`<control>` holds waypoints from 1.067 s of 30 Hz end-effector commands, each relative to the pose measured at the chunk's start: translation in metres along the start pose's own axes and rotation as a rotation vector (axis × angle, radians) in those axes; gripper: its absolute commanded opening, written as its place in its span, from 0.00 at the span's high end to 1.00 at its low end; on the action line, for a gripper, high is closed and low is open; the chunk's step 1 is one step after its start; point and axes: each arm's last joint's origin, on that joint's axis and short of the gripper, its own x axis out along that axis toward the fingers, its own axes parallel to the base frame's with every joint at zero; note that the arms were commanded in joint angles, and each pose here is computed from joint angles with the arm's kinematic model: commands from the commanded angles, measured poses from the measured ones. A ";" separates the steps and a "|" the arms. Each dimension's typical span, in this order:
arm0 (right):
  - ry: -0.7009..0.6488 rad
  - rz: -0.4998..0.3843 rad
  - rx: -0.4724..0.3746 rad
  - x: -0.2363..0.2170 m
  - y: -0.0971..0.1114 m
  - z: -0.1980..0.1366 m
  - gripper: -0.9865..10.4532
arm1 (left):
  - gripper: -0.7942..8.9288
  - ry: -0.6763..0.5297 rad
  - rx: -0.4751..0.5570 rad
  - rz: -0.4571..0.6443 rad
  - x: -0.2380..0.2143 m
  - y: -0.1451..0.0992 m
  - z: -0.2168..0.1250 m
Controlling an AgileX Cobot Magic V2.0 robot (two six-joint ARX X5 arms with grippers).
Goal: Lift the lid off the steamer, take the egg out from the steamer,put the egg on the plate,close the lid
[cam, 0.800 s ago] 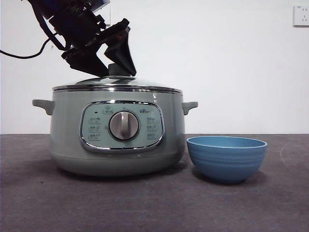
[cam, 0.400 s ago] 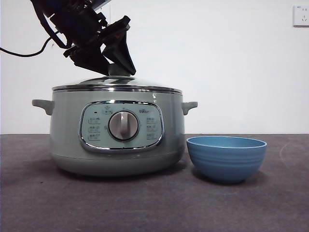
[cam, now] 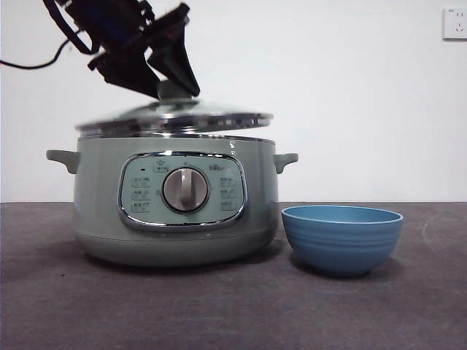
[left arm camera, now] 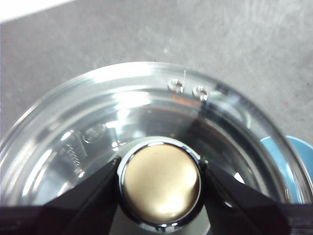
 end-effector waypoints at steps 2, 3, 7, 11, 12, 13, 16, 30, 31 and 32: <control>-0.008 0.000 -0.001 -0.001 0.001 0.001 0.42 | 0.93 -0.068 0.007 -0.001 -0.012 -0.002 0.014; -0.009 0.000 -0.001 -0.001 0.001 0.002 0.42 | 0.93 -0.072 0.008 -0.002 -0.015 -0.002 0.017; -0.008 0.000 -0.001 -0.001 0.001 0.001 0.42 | 0.93 -0.102 0.016 -0.003 -0.029 -0.005 0.034; -0.009 -0.001 -0.001 -0.001 0.001 0.002 0.42 | 0.93 -0.171 0.031 -0.022 -0.056 -0.010 0.055; -0.008 0.000 -0.001 -0.001 0.001 0.002 0.42 | 0.93 -0.183 0.035 -0.021 -0.065 -0.011 0.060; -0.009 0.000 -0.001 -0.001 0.001 0.002 0.42 | 0.93 -0.193 0.037 -0.020 -0.073 -0.013 0.064; -0.010 -0.001 -0.001 -0.001 0.001 0.002 0.42 | 0.93 -0.225 0.045 -0.018 -0.102 -0.018 0.075; -0.138 -0.009 0.037 0.002 -0.004 0.019 0.42 | 0.93 -0.247 0.065 -0.006 -0.216 -0.043 0.060; -0.150 -0.008 0.041 0.003 -0.005 0.022 0.42 | 0.93 -0.231 0.069 -0.006 -0.221 -0.044 0.056; -0.160 -0.005 0.046 0.005 -0.006 0.024 0.42 | 0.93 -0.216 0.065 -0.003 -0.224 -0.045 0.053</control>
